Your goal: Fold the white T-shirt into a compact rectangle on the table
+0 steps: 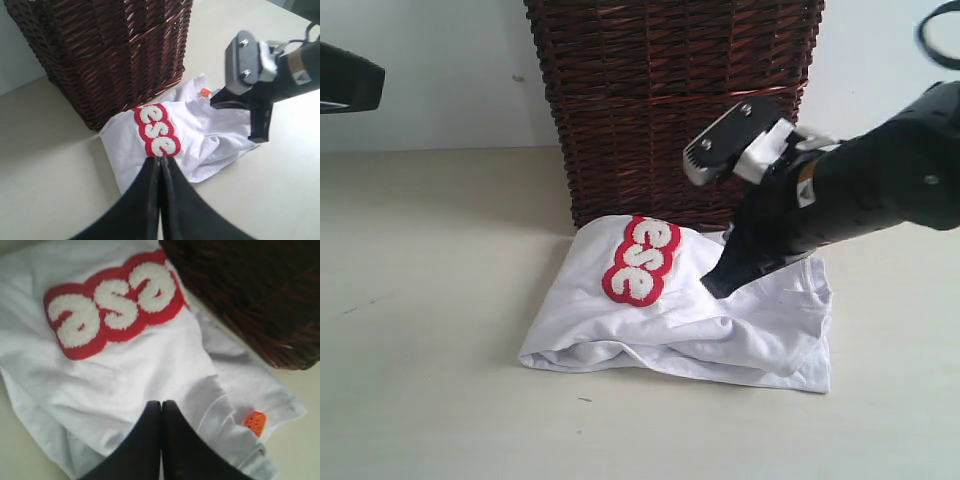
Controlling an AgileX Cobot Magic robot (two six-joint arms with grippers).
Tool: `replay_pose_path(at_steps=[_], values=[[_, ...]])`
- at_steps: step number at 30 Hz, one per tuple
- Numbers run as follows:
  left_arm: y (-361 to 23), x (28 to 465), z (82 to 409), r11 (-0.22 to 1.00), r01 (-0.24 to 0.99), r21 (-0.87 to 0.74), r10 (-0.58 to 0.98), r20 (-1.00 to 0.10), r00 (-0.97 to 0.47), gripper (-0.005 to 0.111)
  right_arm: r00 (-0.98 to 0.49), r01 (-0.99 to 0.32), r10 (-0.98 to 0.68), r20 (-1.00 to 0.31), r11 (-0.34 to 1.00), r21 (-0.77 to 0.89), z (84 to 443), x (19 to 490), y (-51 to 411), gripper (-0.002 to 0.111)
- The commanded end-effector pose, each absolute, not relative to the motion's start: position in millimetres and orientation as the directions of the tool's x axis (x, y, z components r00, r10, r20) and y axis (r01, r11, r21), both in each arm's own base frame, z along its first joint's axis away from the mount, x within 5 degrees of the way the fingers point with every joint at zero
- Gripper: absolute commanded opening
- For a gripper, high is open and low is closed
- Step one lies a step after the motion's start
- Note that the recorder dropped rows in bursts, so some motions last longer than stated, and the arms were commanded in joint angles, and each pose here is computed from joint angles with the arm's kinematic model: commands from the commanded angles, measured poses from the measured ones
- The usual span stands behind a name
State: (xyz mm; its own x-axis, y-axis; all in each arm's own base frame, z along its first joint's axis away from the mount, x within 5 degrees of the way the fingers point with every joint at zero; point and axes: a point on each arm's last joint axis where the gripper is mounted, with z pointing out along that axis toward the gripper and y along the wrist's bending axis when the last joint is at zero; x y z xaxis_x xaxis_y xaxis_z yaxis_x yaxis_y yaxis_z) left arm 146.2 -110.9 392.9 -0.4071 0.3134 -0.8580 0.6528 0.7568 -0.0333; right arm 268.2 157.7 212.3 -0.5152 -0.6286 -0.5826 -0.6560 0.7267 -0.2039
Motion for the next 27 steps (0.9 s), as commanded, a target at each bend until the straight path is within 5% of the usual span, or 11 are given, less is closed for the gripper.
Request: replay_pose_path(at_steps=[1, 12, 27], values=[[-105.8, 139.1, 401.0, 0.759, 0.651, -0.028, 0.277, -0.891, -0.361, 0.000, -0.456, -0.590, -0.496, -0.739, 0.790, -0.166, 256.0, 237.7, 140.6, 0.000], [-70.8, 93.1, 407.8, 0.785, 0.620, -0.003, 0.078, -0.992, -0.103, 0.000, -0.148, -0.521, -0.139, -0.979, 0.853, -0.042, 325.0, 142.4, 85.9, 0.000], [-19.8, 22.7, 395.2, 0.809, 0.588, 0.012, -0.155, -0.960, 0.233, 0.000, 0.252, -0.536, 0.253, -0.934, 0.840, 0.083, 371.7, 23.0, 13.1, 0.000]])
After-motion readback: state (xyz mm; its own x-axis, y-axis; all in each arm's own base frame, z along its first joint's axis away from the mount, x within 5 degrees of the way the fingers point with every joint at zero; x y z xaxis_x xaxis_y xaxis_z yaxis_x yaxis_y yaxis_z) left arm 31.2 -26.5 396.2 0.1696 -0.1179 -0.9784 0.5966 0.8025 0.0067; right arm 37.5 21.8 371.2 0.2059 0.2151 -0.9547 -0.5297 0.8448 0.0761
